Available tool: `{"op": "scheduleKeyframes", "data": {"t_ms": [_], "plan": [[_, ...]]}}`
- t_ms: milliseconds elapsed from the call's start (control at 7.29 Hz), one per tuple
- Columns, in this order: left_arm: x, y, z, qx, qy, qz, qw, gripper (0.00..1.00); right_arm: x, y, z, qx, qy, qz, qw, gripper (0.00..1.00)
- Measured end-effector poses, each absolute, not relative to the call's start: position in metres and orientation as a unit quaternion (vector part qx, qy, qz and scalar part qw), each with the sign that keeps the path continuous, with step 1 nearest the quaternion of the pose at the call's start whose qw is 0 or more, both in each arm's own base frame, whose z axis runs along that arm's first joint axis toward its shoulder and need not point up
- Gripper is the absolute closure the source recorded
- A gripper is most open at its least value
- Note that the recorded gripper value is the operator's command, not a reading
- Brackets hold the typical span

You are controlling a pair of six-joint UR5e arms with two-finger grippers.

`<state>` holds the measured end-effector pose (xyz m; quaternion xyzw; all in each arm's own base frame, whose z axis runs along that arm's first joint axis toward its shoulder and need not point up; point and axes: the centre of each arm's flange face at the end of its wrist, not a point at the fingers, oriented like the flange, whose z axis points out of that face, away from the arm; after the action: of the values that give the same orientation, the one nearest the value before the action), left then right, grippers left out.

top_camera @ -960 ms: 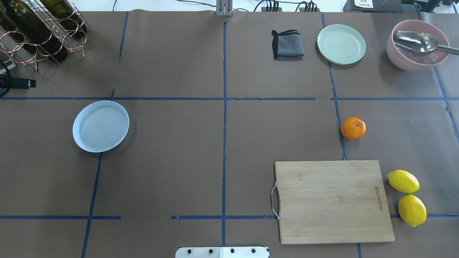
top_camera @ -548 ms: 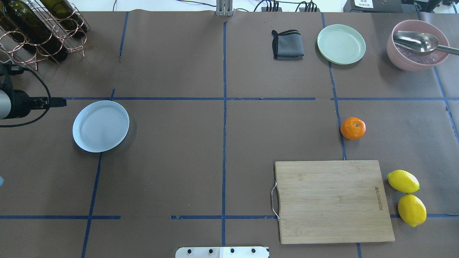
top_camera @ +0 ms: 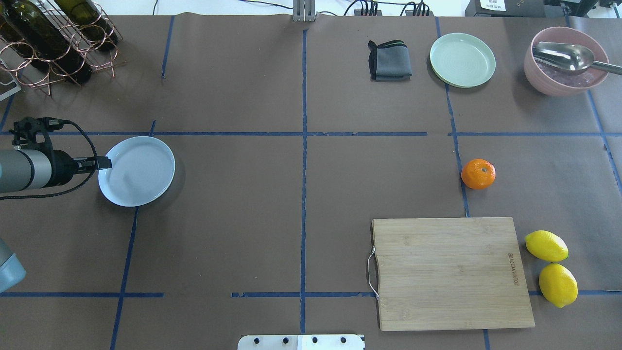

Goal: Pick orange to plate
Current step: 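Move the left gripper to the edge of the light blue plate, then push the light blue plate with the left gripper toward the table center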

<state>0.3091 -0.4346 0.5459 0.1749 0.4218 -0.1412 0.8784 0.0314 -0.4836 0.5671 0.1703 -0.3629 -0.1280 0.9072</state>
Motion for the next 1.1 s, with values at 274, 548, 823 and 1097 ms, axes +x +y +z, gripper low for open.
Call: {"op": "scheduleKeyframes", "data": {"t_ms": [274,548,823,1097], "plan": [[0.317,-0.43,0.553,0.171,0.418,-0.139,0.881,1.0,0.031,-0.484,0.567,0.171,-0.363,-0.128,0.907,0.0],[0.322,-0.427,0.551,0.17,0.42,-0.133,0.881,1.0,0.031,-0.484,0.567,0.171,-0.363,-0.128,0.907,0.0],[0.325,-0.427,0.536,0.175,0.432,-0.126,0.876,1.0,0.031,-0.484,0.567,0.17,-0.363,-0.128,0.907,0.0],[0.342,-0.44,0.486,0.193,0.466,-0.119,0.855,1.0,0.031,-0.483,0.568,0.17,-0.363,-0.128,0.907,0.0]]}}
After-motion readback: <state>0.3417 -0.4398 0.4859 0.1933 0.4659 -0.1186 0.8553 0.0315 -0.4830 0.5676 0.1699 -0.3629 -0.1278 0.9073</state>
